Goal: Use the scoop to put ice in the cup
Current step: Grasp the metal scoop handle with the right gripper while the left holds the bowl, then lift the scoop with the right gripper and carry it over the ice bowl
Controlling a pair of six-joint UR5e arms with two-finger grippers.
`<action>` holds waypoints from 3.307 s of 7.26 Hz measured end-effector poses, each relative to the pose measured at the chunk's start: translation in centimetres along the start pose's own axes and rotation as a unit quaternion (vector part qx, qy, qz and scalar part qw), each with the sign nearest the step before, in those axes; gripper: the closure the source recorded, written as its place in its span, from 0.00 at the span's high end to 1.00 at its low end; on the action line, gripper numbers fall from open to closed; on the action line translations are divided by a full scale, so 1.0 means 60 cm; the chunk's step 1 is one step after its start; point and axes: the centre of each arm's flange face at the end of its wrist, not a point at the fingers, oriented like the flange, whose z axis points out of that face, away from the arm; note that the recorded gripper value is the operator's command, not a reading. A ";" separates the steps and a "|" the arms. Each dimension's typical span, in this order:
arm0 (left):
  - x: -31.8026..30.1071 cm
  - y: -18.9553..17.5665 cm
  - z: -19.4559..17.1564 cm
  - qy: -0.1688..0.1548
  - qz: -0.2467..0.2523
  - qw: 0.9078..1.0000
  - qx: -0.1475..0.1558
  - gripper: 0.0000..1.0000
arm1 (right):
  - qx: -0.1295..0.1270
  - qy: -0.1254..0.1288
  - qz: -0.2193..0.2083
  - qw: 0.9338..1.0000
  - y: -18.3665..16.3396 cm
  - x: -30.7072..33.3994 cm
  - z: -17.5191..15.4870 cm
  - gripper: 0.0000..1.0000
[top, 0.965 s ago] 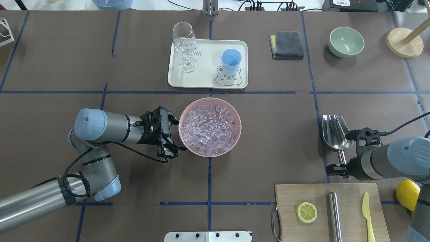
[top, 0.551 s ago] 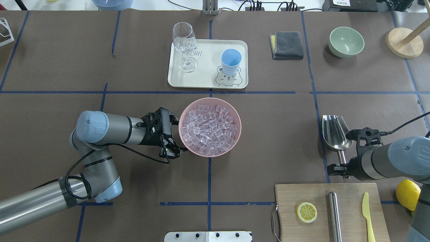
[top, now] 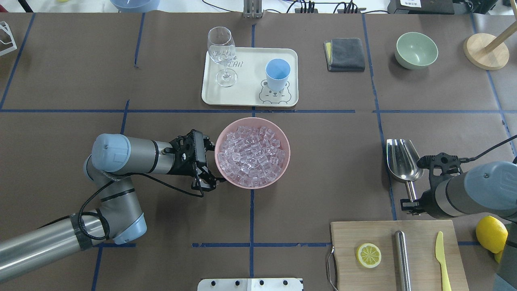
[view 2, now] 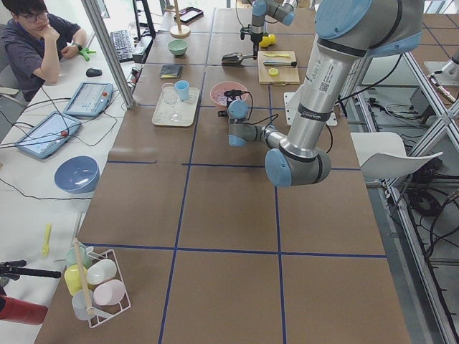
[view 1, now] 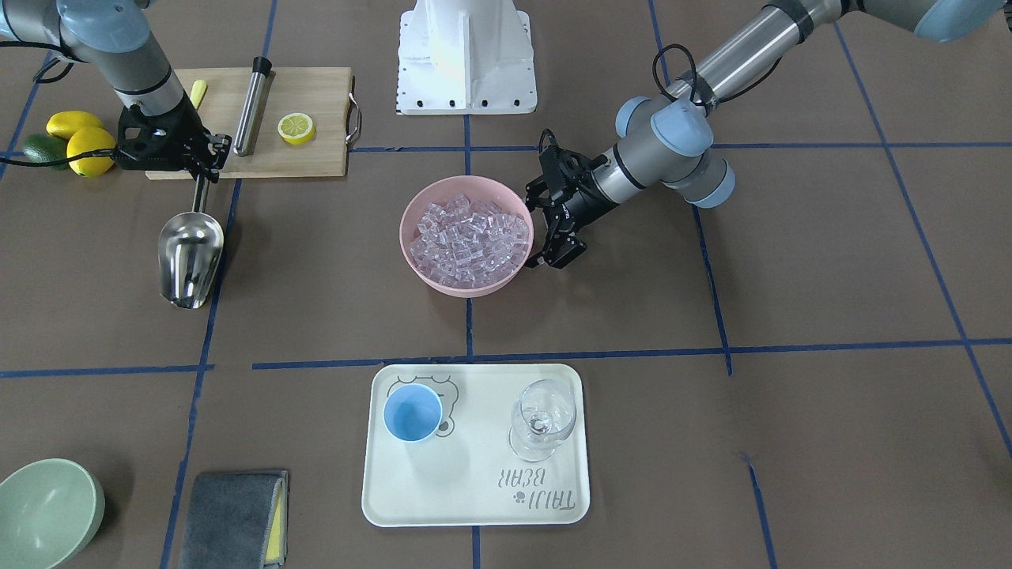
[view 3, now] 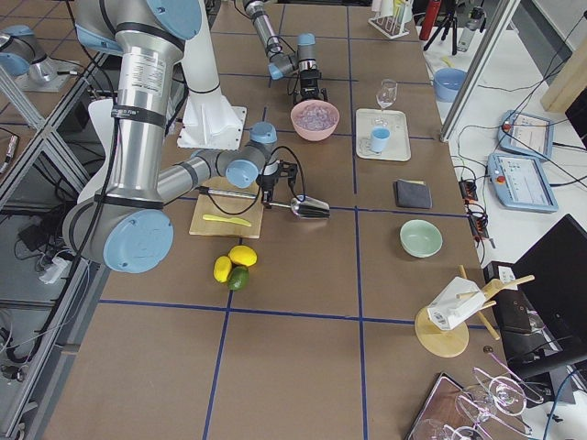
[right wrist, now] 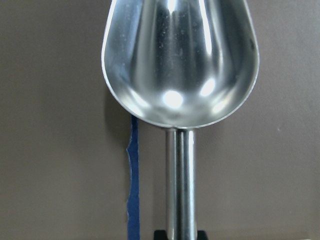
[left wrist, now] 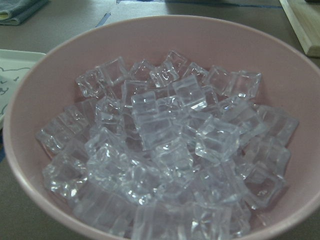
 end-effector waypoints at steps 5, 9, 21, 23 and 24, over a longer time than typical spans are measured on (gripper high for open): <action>0.000 0.001 0.000 0.000 0.000 1.000 0.000 1.00 | 0.009 -0.010 -0.015 1.000 -0.003 -0.016 -0.047 0.00; -0.001 0.003 -0.001 0.000 0.000 1.000 0.000 1.00 | 0.032 -0.036 -0.195 0.980 -0.018 -0.043 -0.101 0.00; -0.001 0.006 -0.005 0.000 0.001 1.000 0.003 1.00 | -0.094 0.107 -0.473 0.869 -0.094 -0.383 -0.360 0.00; -0.001 0.008 -0.005 0.000 0.001 1.000 0.002 1.00 | -0.145 0.136 -0.478 0.856 -0.106 -0.433 -0.380 0.00; -0.001 0.010 -0.005 -0.001 0.000 1.000 0.001 1.00 | -0.164 0.146 -0.476 0.851 -0.118 -0.471 -0.384 0.00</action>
